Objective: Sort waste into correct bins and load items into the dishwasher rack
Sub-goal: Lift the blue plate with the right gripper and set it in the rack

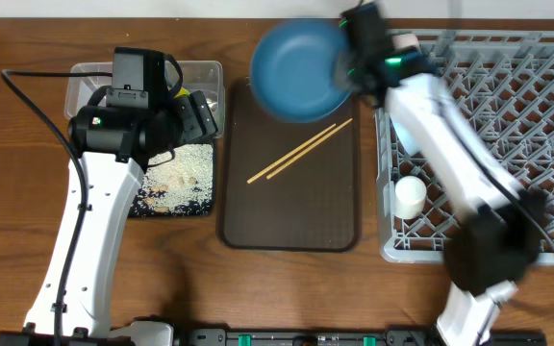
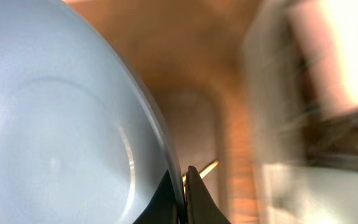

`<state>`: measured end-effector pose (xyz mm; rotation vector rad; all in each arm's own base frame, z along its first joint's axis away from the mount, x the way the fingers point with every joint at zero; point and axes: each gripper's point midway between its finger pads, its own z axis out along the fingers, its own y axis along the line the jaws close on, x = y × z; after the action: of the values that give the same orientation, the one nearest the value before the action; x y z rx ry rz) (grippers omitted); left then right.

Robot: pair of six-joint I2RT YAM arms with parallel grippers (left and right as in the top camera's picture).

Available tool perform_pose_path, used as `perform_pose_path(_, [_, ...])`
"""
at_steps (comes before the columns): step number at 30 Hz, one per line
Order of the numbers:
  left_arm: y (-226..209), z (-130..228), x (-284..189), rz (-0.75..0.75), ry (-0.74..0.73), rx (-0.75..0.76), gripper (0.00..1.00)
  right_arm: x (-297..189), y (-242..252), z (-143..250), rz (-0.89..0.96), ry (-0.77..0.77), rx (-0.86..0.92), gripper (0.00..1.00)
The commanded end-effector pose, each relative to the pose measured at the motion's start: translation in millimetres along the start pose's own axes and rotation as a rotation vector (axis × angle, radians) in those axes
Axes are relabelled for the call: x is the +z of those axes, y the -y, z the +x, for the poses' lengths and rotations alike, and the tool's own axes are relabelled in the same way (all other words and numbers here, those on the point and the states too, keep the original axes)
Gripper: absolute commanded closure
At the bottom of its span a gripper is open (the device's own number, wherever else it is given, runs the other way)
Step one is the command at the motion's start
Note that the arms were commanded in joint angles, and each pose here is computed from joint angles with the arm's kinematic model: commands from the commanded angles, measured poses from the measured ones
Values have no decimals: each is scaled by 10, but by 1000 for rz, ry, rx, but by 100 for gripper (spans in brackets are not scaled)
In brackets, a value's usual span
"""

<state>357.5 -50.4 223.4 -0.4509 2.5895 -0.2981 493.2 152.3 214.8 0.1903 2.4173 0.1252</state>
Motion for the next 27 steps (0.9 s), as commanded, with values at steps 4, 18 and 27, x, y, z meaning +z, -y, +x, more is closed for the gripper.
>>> perform_pose_path(4, [-37,3,18,-14,-3,2,11,-1465,1334,-865,439,399,136,99])
perform_pose_path(18, [-37,3,18,-14,-3,2,11,-2422,3047,-1016,1343,160,-222,99])
perform_pose_path(27, [-37,3,18,-14,-3,2,11,-1857,3395,-965,1400,-143,-447,99])
